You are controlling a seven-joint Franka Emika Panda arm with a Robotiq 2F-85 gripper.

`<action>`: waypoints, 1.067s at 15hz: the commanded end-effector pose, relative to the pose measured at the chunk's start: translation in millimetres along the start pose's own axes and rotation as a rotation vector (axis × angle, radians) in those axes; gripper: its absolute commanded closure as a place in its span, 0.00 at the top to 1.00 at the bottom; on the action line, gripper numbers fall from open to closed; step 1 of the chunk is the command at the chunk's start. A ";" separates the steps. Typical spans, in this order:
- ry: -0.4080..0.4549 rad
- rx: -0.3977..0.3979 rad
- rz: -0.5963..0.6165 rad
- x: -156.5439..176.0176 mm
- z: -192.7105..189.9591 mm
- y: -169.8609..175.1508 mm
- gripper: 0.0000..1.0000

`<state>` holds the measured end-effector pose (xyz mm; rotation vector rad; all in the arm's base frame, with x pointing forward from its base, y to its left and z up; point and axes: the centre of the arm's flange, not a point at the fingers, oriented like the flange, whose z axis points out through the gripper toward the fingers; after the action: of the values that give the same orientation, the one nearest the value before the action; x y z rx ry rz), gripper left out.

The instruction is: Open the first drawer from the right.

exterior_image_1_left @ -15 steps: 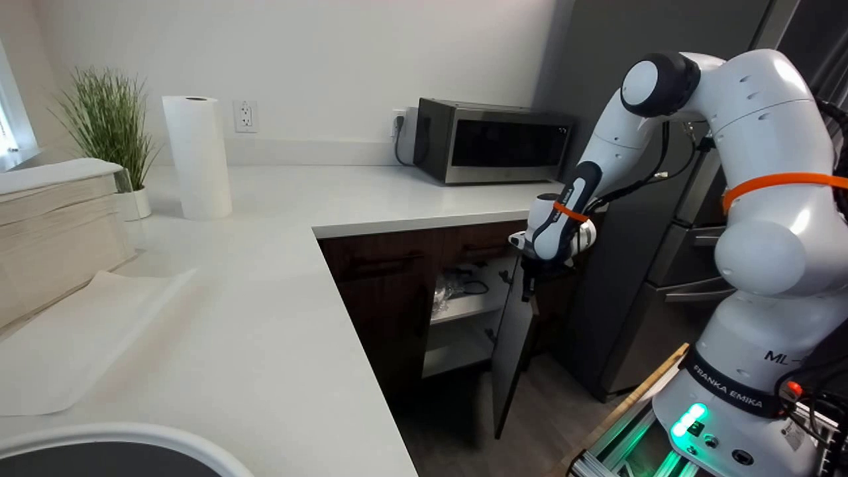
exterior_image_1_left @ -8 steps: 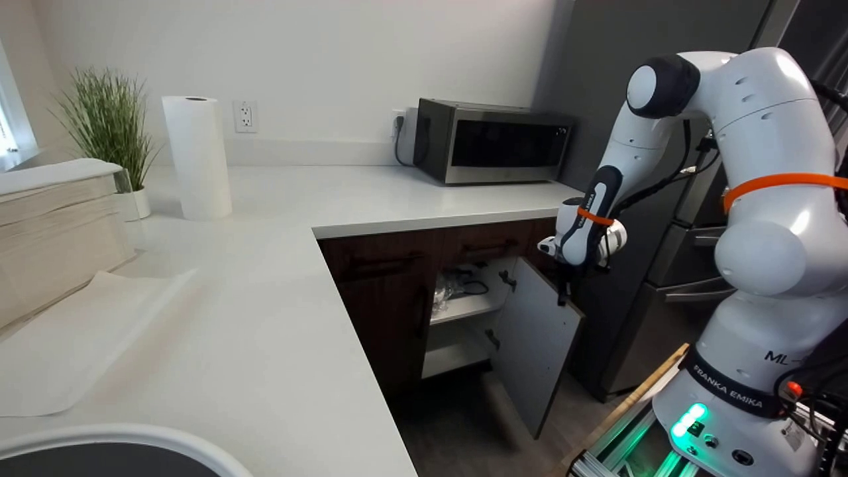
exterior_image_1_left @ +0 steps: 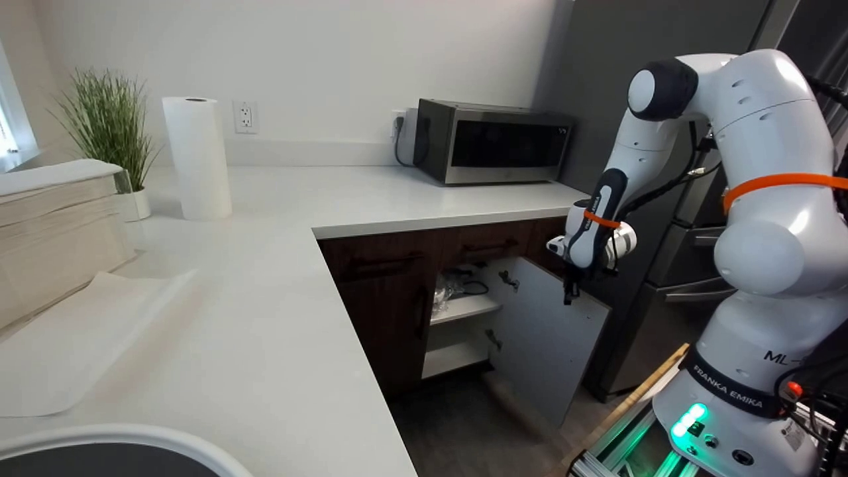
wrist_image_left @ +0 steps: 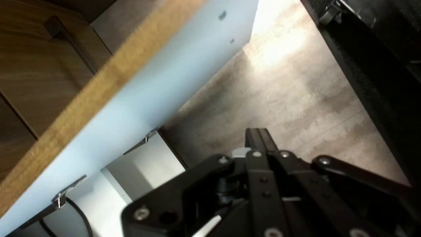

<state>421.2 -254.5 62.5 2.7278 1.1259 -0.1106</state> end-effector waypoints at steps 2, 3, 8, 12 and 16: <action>0.070 0.064 0.219 59.9 -70.4 -15.7 0.40; 0.081 0.101 0.259 73.8 -86.5 -21.1 0.47; 0.107 0.214 0.486 125.5 -166.9 -38.3 0.85; 0.136 0.315 0.672 128.9 -233.8 -39.4 1.00; 0.175 0.407 0.854 110.7 -278.4 -34.9 1.00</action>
<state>489.7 -94.0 283.3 3.2999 0.0790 0.0135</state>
